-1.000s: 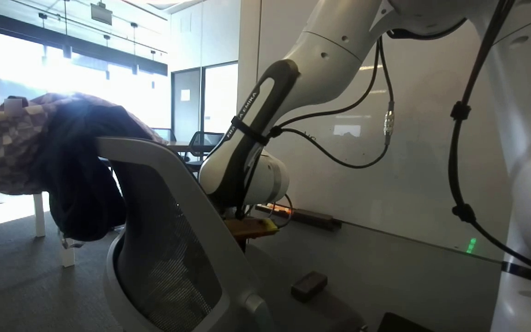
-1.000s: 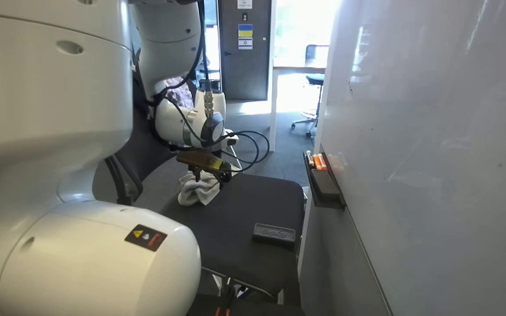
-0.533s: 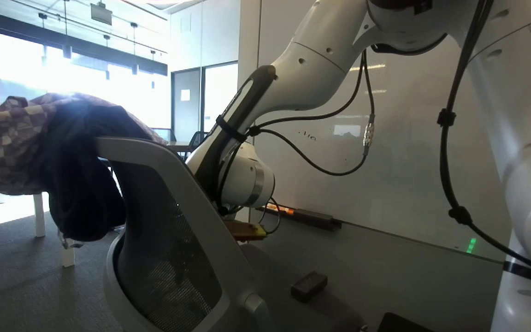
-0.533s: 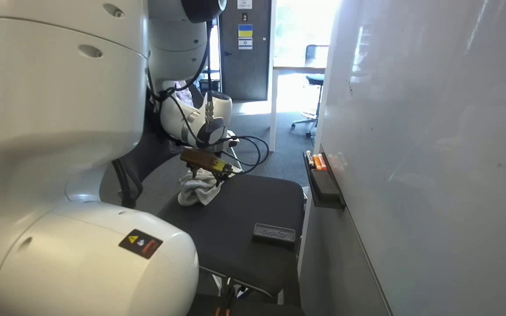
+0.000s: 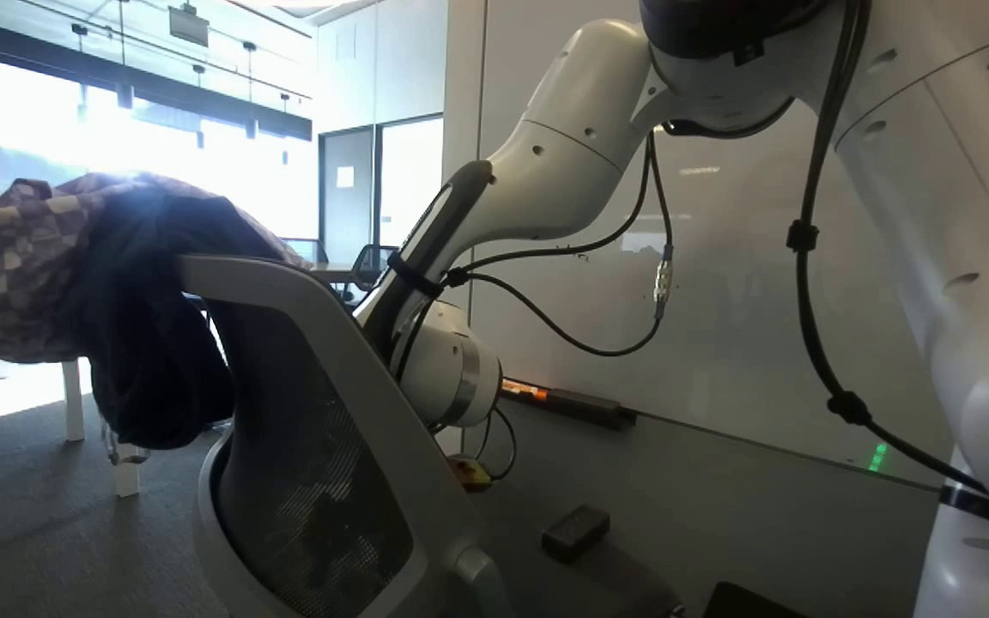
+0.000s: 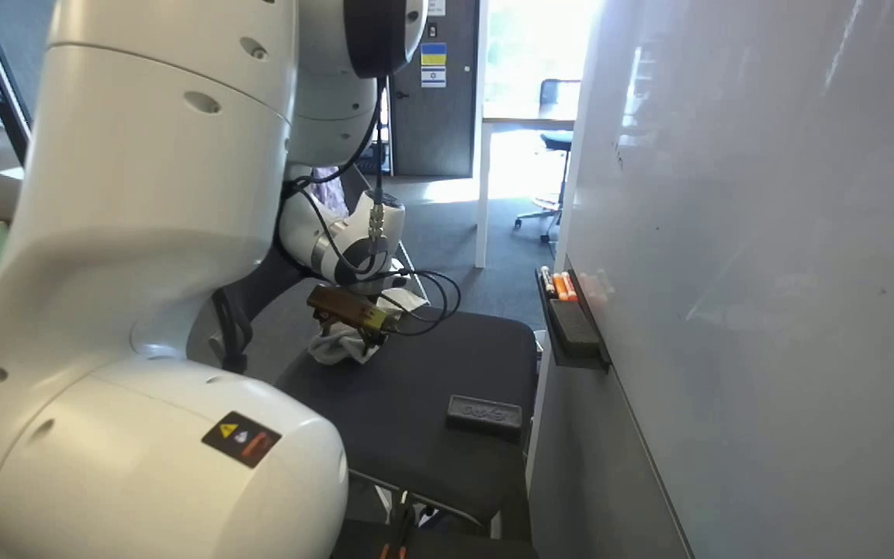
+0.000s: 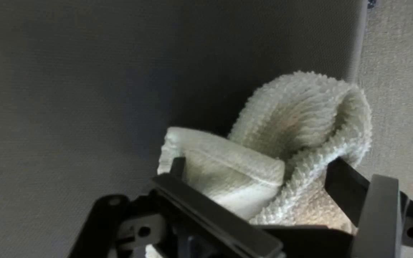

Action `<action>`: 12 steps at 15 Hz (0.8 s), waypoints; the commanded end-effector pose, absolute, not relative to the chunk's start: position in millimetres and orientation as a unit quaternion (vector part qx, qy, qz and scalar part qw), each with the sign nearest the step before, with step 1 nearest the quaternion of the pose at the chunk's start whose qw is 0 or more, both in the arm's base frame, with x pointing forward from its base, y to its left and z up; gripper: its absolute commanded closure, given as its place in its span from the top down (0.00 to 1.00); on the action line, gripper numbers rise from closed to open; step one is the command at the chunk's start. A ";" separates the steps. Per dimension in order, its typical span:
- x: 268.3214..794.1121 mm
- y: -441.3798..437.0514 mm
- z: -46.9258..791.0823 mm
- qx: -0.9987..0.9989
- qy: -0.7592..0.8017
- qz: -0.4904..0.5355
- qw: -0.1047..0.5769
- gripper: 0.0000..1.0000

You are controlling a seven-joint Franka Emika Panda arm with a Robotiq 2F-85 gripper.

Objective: Place the clothing on the backrest of the chair then pick up the towel.

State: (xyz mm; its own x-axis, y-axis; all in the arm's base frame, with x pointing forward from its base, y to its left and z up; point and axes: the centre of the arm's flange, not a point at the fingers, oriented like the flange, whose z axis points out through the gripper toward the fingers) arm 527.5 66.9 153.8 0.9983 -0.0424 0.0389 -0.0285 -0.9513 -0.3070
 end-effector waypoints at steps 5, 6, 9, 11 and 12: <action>526.6 69.7 143.8 -0.985 -0.012 -0.015 0.171 0.73; 526.6 66.6 143.4 -0.985 -0.014 -0.015 0.172 0.66; 526.8 58.2 145.0 -0.985 -0.015 -0.016 0.173 0.43; 525.4 54.0 146.0 -0.985 -0.015 -0.014 0.173 0.27; 525.0 52.3 146.5 -0.985 -0.015 -0.014 0.173 0.20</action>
